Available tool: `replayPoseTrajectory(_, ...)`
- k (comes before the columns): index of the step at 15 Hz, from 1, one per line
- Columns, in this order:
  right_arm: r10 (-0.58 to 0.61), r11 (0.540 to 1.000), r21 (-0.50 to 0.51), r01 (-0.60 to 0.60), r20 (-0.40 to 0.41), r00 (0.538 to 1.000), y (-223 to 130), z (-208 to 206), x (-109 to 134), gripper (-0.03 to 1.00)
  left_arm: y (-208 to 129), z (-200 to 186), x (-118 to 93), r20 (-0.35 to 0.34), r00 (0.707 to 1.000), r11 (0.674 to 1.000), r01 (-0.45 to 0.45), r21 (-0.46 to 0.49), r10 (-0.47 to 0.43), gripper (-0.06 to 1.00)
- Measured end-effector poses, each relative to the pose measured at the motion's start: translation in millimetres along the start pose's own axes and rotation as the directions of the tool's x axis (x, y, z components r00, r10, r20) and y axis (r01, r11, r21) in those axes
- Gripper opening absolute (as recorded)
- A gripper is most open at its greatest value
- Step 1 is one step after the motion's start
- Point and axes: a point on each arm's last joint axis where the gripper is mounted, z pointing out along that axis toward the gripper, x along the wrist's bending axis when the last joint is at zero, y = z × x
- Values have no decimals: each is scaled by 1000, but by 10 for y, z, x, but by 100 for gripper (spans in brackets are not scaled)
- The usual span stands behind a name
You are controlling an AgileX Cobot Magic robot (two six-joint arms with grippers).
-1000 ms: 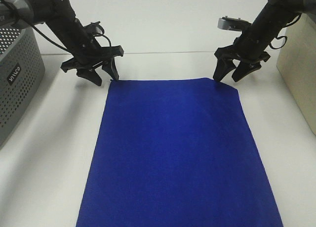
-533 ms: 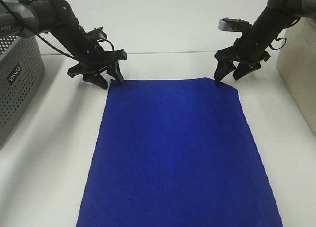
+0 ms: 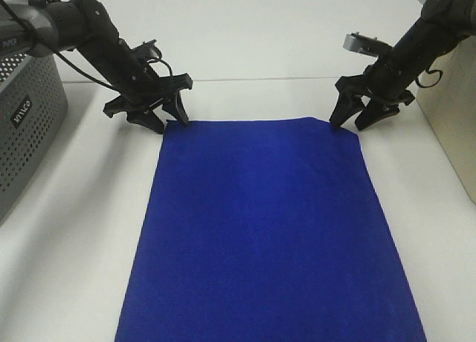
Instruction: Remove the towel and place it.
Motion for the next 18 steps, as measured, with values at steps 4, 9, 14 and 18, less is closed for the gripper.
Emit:
replayPoseTrajectory(4, 4, 1000, 0, -4, -23, 1000, 4, 57, -7, 64, 0, 0, 0, 0, 1000, 1000, 0, 0, 0, 50)
replayPoseTrajectory(9, 9, 1000, -10, -9, -44, 999, 14, 81, 1, 60, 0, 5, 2, 0, 1000, 1000, -11, -1, 11, 50)
replayPoseTrajectory(14, 24, 1000, -13, -25, -89, 996, 33, 205, 58, 42, 2, 28, -4, 19, 1000, 1000, 0, -6, 0, 43)
replayPoseTrajectory(18, -1, 1000, -14, -1, -97, 995, 78, 328, 209, 13, -3, 81, -22, 18, 1000, 1000, -4, -16, 4, 16)
